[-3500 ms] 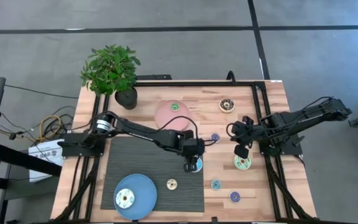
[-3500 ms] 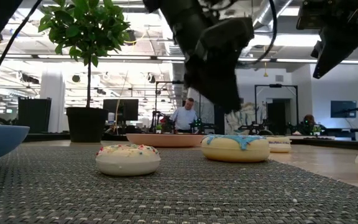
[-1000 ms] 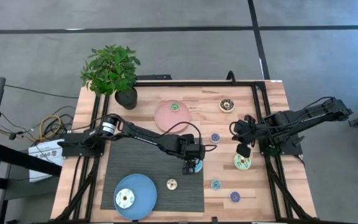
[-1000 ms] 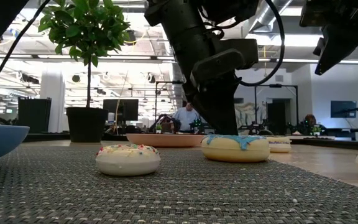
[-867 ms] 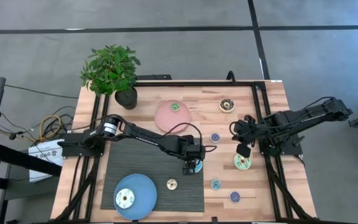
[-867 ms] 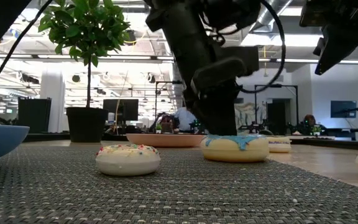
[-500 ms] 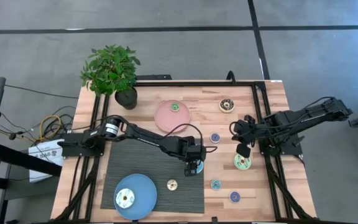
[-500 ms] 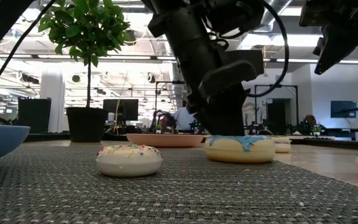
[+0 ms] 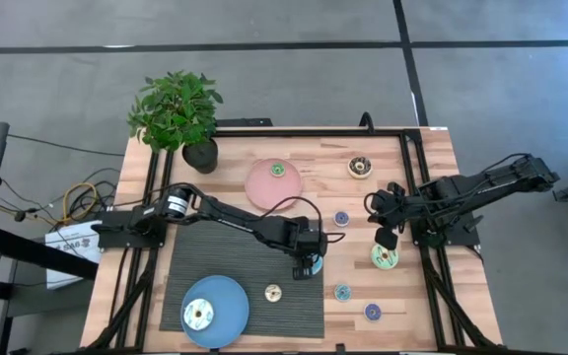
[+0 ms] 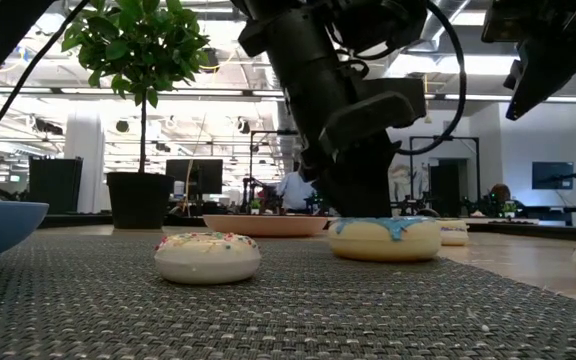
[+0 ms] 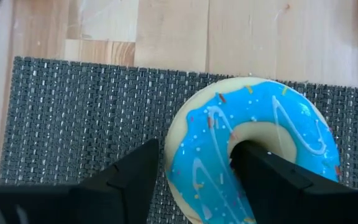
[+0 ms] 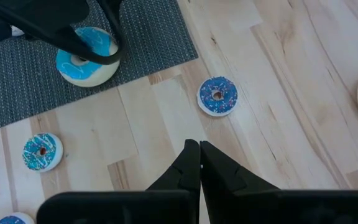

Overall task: Pick & Place donuts
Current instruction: Put the big blue donut on the blue plate

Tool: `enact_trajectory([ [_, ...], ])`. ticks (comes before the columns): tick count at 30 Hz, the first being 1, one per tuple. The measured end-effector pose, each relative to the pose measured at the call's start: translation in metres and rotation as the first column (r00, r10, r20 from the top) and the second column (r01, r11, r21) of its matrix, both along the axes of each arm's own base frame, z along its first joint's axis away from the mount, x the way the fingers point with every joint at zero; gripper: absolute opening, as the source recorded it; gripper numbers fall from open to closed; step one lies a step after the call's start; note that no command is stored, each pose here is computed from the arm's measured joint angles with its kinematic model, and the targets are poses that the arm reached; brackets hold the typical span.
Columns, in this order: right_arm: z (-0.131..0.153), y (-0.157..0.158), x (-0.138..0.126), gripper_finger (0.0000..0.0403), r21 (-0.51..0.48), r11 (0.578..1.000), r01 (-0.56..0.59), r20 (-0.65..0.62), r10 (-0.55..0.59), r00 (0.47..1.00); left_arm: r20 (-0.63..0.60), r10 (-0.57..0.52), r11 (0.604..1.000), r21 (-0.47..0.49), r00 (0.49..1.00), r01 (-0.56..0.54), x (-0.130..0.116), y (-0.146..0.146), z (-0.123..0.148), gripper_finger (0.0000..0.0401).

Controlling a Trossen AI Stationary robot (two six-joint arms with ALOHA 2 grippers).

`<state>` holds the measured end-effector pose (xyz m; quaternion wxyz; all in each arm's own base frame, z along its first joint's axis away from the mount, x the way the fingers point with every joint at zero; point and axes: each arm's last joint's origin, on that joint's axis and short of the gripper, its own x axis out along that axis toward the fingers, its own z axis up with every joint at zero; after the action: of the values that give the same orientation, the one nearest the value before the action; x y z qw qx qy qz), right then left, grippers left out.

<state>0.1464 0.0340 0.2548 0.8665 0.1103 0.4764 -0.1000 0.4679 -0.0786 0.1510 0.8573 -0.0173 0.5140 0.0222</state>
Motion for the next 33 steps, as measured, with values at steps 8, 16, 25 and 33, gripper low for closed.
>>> enact_trajectory([
  [8, 0.0, 0.0, 0.0, 0.0, 0.0, 1.0, 0.0, 0.0, 0.0, 1.0, 0.004, 0.002, 1.0, 0.02, 1.0, -0.002, 0.005, 0.0, 0.017, 0.0196],
  [16, 0.0, 0.0, 0.0, 0.0, 0.0, 1.0, 0.0, 0.0, 0.0, 1.0, -0.009, -0.017, 0.999, 0.033, 1.0, 0.017, 0.007, 0.0, 0.037, 0.0196],
  [25, 0.0, 0.0, 0.0, 0.0, 0.0, 1.0, 0.0, 0.0, 0.0, 1.0, -0.058, -0.009, 0.999, 0.037, 0.998, 0.012, 0.002, 0.001, 0.028, 0.0198],
  [33, 0.0, 0.0, 0.0, 0.0, 0.0, 1.0, 0.0, 0.0, 0.0, 1.0, -0.021, -0.002, 1.0, 0.028, 1.0, 0.002, 0.006, 0.004, 0.029, 0.024],
])
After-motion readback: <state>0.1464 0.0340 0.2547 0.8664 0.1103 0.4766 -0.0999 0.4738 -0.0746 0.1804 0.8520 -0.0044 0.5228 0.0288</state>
